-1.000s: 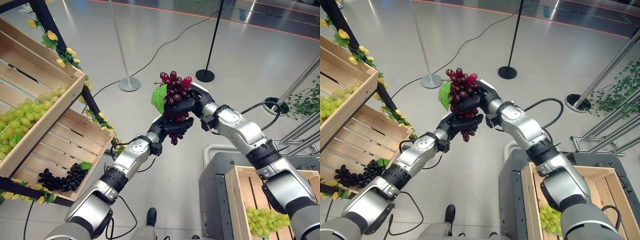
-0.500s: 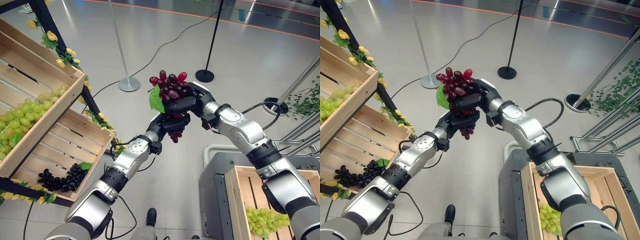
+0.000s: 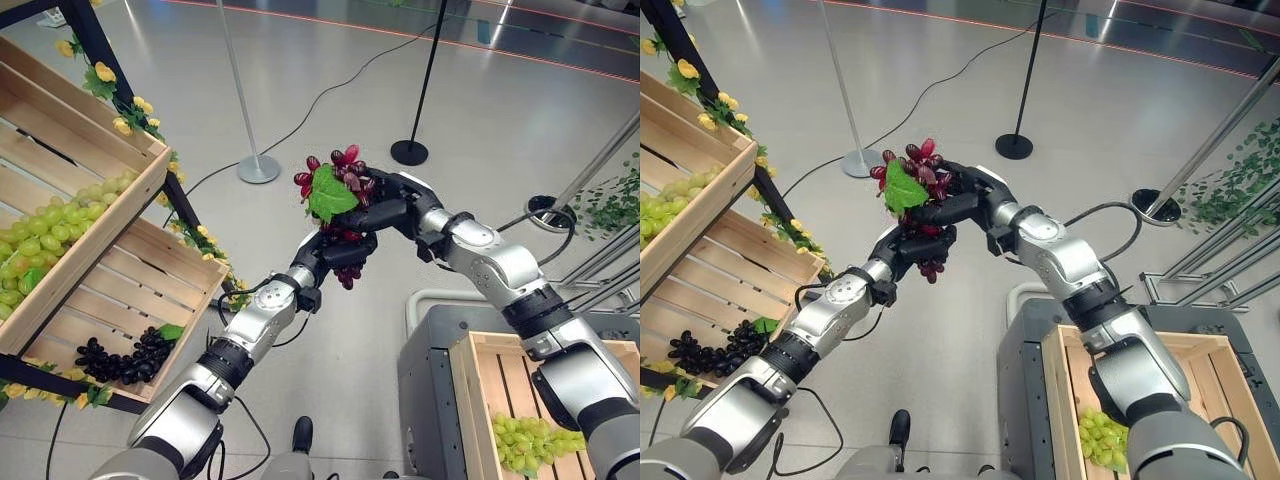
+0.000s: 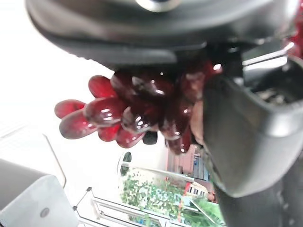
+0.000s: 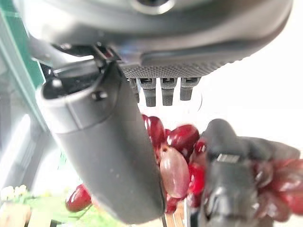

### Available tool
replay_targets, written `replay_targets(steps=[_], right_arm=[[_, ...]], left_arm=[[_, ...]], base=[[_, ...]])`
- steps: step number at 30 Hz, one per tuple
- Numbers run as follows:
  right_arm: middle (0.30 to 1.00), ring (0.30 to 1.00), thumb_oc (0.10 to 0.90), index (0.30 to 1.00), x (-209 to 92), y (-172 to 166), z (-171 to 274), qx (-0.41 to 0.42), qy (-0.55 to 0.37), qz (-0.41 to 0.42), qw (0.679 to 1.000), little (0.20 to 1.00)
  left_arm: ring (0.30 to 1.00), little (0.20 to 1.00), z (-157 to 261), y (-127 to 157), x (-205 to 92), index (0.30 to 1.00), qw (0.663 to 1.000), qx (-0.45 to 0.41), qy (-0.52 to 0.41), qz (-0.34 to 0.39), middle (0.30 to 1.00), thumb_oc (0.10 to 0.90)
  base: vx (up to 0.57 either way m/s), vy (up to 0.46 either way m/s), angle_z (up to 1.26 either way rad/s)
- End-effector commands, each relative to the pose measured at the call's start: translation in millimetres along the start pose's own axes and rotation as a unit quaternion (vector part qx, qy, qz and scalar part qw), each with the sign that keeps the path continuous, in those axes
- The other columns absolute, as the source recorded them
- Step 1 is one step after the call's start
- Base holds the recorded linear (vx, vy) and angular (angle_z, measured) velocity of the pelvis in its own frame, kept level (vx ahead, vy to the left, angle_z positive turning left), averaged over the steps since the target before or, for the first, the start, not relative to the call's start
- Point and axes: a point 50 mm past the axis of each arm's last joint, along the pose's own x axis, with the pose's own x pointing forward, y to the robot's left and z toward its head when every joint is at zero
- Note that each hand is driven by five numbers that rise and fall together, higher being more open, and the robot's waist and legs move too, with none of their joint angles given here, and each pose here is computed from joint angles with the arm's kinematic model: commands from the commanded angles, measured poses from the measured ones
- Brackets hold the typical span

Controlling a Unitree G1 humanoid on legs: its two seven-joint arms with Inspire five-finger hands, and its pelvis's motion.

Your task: Pick up the fruits from the basket on one side to the basket on the other side

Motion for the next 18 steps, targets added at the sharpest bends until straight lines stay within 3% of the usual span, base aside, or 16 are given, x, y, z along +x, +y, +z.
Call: replay_targets(steps=[1, 18], right_arm=[[0.9, 0.9, 0.8, 0.9, -13.0, -31.8, -12.0, -0.023, 0.009, -0.052, 0.998, 0.9], [0.9, 0.9, 0.8, 0.9, -35.6, -63.5, -39.9, 0.02, 0.034, -0.105, 0.994, 0.9]], left_arm=[[0.3, 0.3, 64.4, 12.7, 3.2, 0.3, 0.981, -0.036, -0.189, 0.023, 0.3, 0.4], [0.3, 0.3, 58.4, 19.1, -1.9, 0.3, 0.981, -0.037, -0.188, 0.028, 0.3, 0.4]], base=[[0.0, 0.0, 0.0], [0.0, 0.0, -0.01]])
